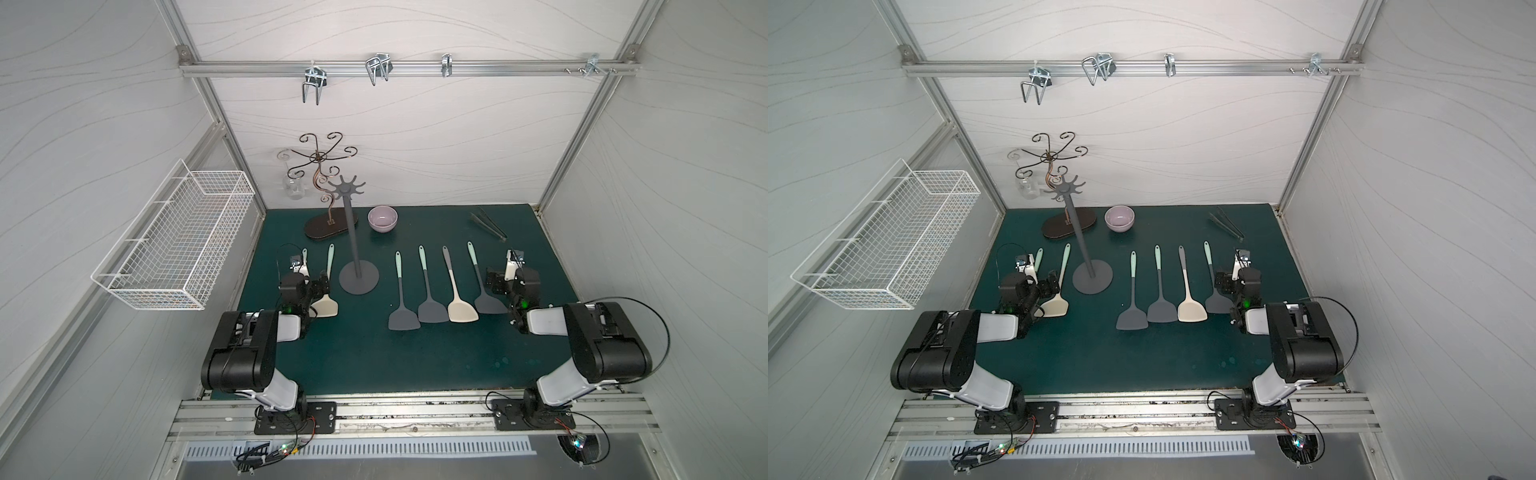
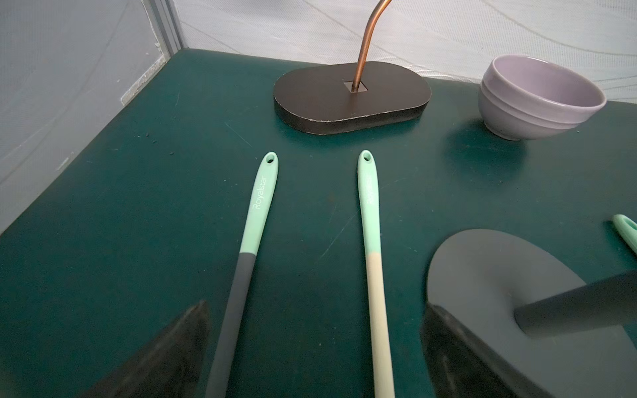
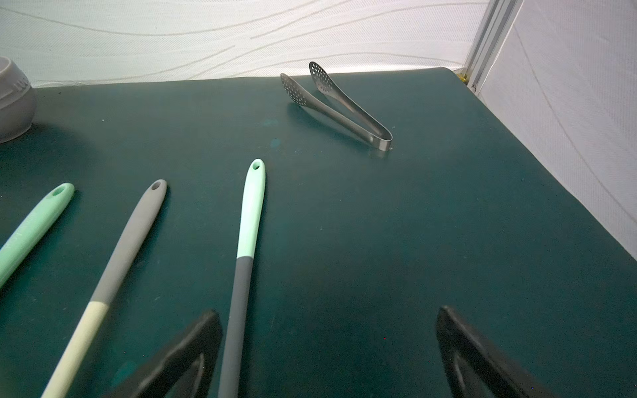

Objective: Take the spatula off the kitchen utensil rack
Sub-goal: Reset both arms

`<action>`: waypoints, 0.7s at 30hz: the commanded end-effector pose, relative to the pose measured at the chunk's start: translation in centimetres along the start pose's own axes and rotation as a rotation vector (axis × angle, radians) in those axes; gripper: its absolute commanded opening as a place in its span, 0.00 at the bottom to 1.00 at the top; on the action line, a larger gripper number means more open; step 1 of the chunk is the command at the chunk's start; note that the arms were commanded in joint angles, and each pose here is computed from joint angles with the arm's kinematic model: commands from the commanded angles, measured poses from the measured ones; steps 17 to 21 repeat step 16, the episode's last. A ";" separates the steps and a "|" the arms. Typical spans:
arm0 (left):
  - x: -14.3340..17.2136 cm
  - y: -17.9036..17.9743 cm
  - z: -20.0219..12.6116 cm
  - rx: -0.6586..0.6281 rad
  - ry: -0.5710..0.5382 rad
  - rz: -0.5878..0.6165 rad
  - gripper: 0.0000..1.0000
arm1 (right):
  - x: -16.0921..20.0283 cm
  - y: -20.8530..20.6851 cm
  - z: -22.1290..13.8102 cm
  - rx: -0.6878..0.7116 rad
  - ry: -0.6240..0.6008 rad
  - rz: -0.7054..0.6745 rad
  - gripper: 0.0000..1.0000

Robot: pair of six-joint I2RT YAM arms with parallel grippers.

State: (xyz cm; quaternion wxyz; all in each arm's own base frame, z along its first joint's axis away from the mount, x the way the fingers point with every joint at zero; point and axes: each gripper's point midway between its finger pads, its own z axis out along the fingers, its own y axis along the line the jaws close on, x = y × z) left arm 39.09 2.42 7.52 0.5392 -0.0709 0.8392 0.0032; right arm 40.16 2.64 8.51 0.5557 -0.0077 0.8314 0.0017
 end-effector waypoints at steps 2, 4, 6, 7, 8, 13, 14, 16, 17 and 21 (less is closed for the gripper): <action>-1.8 -0.2 0.4 -0.006 -0.047 0.017 0.99 | 0.3 0.1 0.1 -0.004 0.009 -0.007 0.99; -1.8 -0.2 0.3 -0.006 -0.047 0.017 0.99 | 0.3 0.1 0.1 -0.006 0.009 -0.007 0.99; -1.8 -0.2 0.3 -0.006 -0.047 0.017 0.99 | 0.3 0.1 0.1 -0.005 0.009 -0.008 0.99; -1.7 -0.2 0.3 -0.006 -0.046 0.016 0.99 | 0.3 0.1 0.1 -0.005 0.009 -0.007 0.99; -1.7 -0.2 0.3 -0.006 -0.046 0.017 0.99 | 0.3 0.1 0.1 -0.005 0.009 -0.006 0.99; -1.8 -0.2 0.4 -0.006 -0.048 0.017 0.99 | 0.3 0.2 0.2 -0.005 0.009 -0.013 0.99; -1.7 -0.2 0.3 -0.006 -0.046 0.017 0.99 | 0.2 0.3 0.1 -0.006 0.008 -0.014 0.99; -1.6 -0.2 0.3 -0.006 -0.043 0.017 0.99 | 0.2 0.2 0.1 -0.006 0.007 -0.013 0.99; -1.6 -0.2 0.3 -0.006 -0.043 0.017 0.99 | 0.2 0.2 0.1 -0.006 0.007 -0.013 0.99; -1.6 -0.2 0.3 -0.006 -0.043 0.017 0.99 | 0.2 0.2 0.1 -0.006 0.007 -0.013 0.99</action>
